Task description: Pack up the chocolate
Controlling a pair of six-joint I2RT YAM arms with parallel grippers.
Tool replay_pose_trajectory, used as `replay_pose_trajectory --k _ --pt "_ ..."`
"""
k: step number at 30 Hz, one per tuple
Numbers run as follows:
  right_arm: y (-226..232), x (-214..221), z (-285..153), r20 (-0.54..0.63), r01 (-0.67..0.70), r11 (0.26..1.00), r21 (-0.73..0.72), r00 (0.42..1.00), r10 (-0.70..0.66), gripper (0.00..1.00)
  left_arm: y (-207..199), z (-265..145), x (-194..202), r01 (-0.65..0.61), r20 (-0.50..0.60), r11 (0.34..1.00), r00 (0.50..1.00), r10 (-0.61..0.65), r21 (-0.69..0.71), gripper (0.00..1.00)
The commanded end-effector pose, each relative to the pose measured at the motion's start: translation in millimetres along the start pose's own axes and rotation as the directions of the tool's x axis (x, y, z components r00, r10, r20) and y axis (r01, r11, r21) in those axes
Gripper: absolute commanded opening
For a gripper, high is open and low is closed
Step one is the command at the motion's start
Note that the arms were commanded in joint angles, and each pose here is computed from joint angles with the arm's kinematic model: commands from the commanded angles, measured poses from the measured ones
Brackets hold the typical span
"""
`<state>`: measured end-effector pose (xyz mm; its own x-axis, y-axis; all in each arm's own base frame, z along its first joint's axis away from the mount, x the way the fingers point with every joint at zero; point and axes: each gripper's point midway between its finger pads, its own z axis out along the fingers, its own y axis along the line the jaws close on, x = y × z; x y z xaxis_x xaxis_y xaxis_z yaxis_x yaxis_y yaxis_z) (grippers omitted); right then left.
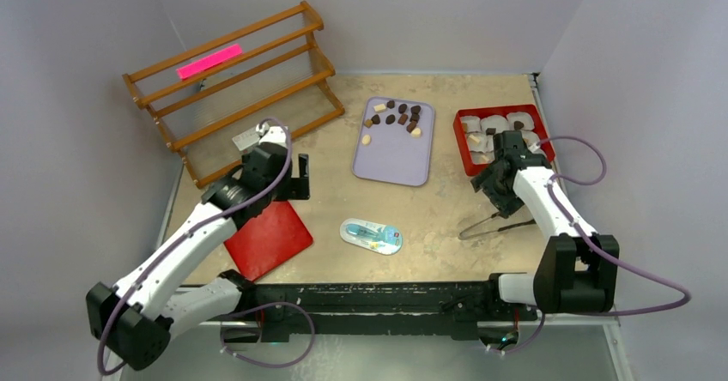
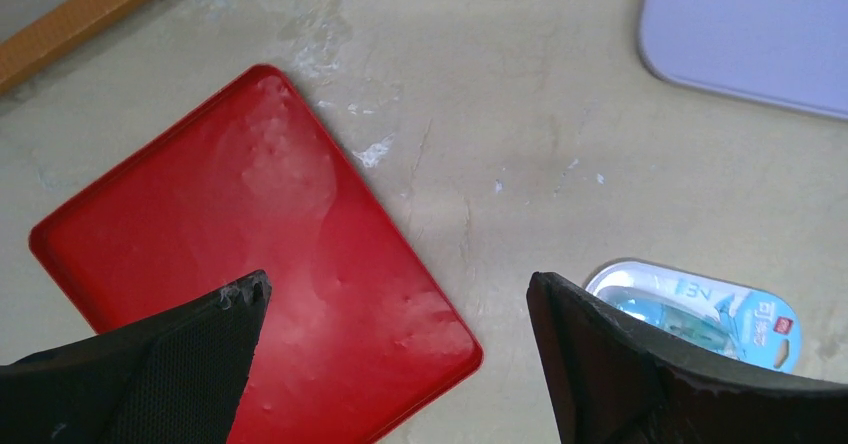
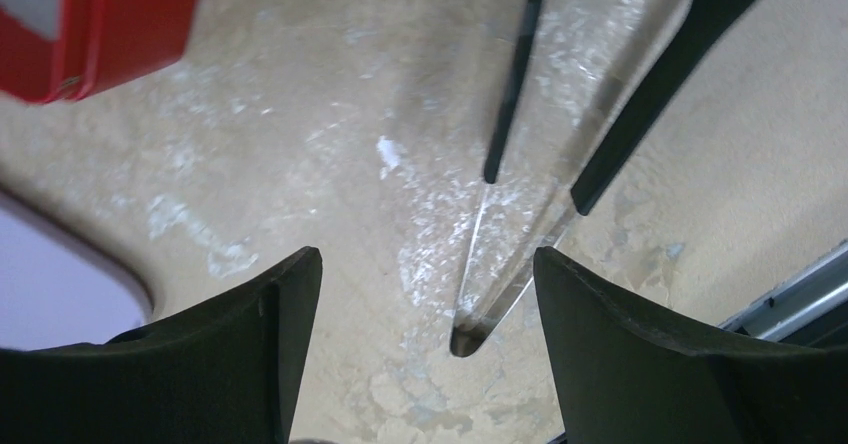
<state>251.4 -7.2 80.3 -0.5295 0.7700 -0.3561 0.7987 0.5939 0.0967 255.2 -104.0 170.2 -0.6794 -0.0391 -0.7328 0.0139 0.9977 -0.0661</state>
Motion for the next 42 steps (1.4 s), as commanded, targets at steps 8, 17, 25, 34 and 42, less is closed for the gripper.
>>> replay_pose_trajectory --k 8,17,25,34,42 --pt "93 22 -69 0.188 0.450 0.629 -0.634 0.878 -0.439 0.75 26 60 5 0.315 -0.142 0.940 0.932 -0.333 -0.135 0.90" --pt "108 52 -134 0.380 0.509 0.239 -0.827 0.819 -0.430 0.76 35 99 37 0.328 -0.226 0.909 0.894 -0.386 -0.256 0.78" --pt "105 61 -138 0.374 0.499 0.198 -0.844 0.811 -0.449 0.71 36 120 53 0.344 -0.275 0.897 0.866 -0.418 -0.279 0.68" --pt "101 64 -136 0.374 0.498 0.198 -0.844 0.812 -0.447 0.69 37 138 80 0.320 -0.346 0.890 0.835 -0.427 -0.324 0.34" --pt "103 65 -133 0.335 0.465 0.228 -0.855 0.832 -0.441 0.67 36 136 96 0.316 -0.386 0.892 0.817 -0.429 -0.322 0.06"
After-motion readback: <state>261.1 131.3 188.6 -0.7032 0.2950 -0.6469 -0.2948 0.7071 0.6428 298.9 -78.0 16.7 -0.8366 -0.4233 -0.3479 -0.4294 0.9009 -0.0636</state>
